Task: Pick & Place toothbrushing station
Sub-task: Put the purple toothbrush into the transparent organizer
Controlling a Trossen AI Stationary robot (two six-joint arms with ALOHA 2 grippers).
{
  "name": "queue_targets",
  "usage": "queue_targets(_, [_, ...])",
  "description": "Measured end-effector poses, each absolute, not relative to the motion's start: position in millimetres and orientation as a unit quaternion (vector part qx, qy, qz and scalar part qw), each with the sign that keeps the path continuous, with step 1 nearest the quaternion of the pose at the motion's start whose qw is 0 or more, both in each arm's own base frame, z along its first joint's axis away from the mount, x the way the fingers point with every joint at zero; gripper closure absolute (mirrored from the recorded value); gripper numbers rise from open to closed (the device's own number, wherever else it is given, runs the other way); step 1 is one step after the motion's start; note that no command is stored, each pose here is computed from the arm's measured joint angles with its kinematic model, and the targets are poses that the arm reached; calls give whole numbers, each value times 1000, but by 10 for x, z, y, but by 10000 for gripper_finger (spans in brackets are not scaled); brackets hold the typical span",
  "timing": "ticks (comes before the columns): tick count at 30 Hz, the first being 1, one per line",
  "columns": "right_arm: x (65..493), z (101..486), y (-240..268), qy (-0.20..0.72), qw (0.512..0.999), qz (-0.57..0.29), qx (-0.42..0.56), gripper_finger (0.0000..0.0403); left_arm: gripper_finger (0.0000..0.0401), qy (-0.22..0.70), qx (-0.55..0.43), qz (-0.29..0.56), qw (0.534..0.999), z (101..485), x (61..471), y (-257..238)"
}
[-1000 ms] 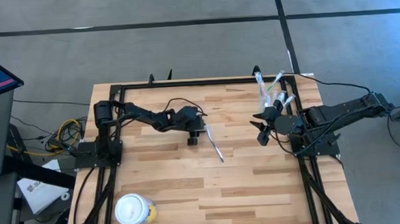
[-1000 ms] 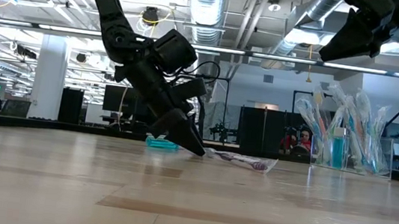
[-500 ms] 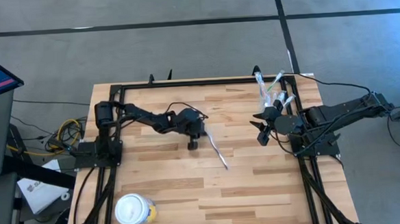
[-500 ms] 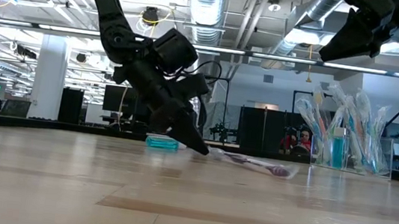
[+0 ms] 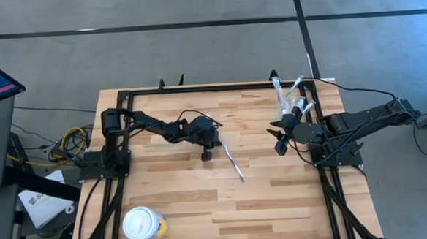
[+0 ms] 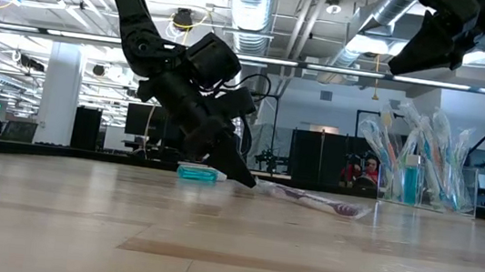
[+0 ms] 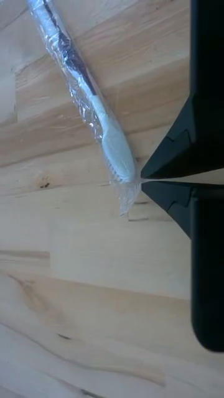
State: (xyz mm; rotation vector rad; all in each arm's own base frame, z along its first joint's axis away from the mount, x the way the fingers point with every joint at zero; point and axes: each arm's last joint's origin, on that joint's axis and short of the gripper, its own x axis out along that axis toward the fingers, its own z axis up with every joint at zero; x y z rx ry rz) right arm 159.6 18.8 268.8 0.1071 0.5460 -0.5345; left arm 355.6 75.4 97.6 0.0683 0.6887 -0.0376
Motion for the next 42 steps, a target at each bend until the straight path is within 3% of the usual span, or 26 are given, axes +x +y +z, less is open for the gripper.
queue_targets(5, [1595,2686,188,267,926,-261,52,275,373,337,17,-12,941,978,3557,754])
queue_targets(19, [1595,2686,188,267,926,-261,52,275,287,335,13,-10,942,987,3559,756])
queue_targets(42, [1595,2686,188,267,926,-261,52,275,316,324,11,-20,946,894,3591,756])
